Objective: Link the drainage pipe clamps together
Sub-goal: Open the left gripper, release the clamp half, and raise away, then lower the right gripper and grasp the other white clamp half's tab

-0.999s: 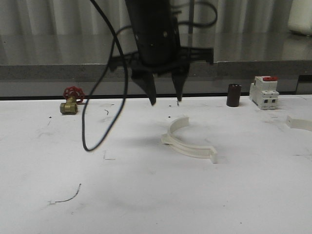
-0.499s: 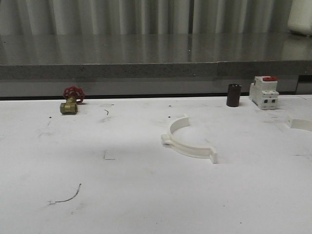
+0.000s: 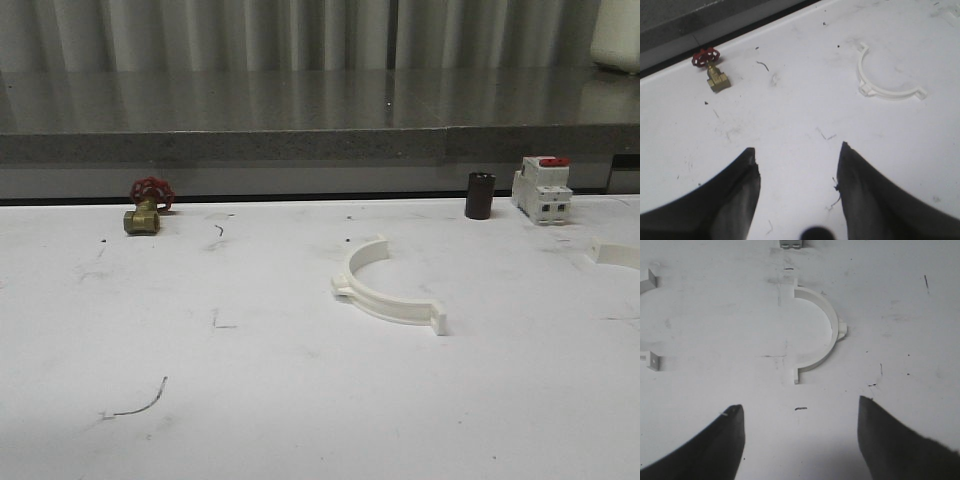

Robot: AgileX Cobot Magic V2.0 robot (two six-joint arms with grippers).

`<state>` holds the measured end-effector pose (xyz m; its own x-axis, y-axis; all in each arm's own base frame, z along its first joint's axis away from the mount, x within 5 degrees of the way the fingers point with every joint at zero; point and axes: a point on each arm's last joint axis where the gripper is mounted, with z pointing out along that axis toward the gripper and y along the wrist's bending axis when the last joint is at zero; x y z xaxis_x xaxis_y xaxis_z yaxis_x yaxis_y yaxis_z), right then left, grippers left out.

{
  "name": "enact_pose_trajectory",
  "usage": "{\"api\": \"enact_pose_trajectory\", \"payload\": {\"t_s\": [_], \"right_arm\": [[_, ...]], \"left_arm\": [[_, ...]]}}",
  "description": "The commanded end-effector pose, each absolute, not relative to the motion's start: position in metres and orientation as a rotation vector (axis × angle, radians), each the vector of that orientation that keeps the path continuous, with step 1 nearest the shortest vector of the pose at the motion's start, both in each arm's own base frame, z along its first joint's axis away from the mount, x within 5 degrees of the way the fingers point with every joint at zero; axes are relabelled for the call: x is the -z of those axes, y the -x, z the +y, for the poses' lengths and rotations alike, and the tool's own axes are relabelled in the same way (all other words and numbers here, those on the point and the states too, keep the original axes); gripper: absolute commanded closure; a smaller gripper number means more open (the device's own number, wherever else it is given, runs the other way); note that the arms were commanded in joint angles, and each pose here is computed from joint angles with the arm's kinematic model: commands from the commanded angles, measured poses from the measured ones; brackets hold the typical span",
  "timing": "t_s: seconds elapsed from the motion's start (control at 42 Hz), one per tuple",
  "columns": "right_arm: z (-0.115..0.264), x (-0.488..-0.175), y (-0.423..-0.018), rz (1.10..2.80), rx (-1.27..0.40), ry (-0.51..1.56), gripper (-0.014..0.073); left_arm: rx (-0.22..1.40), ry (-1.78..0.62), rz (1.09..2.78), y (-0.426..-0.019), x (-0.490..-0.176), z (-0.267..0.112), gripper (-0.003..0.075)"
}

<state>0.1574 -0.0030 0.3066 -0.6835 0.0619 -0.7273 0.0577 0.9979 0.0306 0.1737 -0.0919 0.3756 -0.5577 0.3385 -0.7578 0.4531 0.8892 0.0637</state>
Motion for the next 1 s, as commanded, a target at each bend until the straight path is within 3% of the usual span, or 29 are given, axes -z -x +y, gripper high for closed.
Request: {"api": "enact_pose_trajectory", "payload": {"t_s": [0.0, 0.357, 0.714, 0.975], "right_arm": [[-0.003, -0.319, -0.162, 2.240, 0.003, -0.067, 0.0088], [-0.003, -0.319, -0.162, 2.239, 0.002, -0.068, 0.0088], [-0.004, -0.322, -0.168, 2.222, 0.022, -0.056, 0.0088], [-0.025, -0.341, -0.203, 2.384, 0.114, -0.150, 0.0088]], "left_arm": [[0.211, -0.537, 2.105, -0.151, -0.377, -0.079, 0.0374], [0.196, -0.569, 2.049, -0.097, -0.341, -0.048, 0.0374], [0.202, -0.564, 2.034, -0.093, -0.339, -0.046, 0.0374], [0.203, -0.564, 2.034, -0.093, -0.339, -0.046, 0.0374]]}}
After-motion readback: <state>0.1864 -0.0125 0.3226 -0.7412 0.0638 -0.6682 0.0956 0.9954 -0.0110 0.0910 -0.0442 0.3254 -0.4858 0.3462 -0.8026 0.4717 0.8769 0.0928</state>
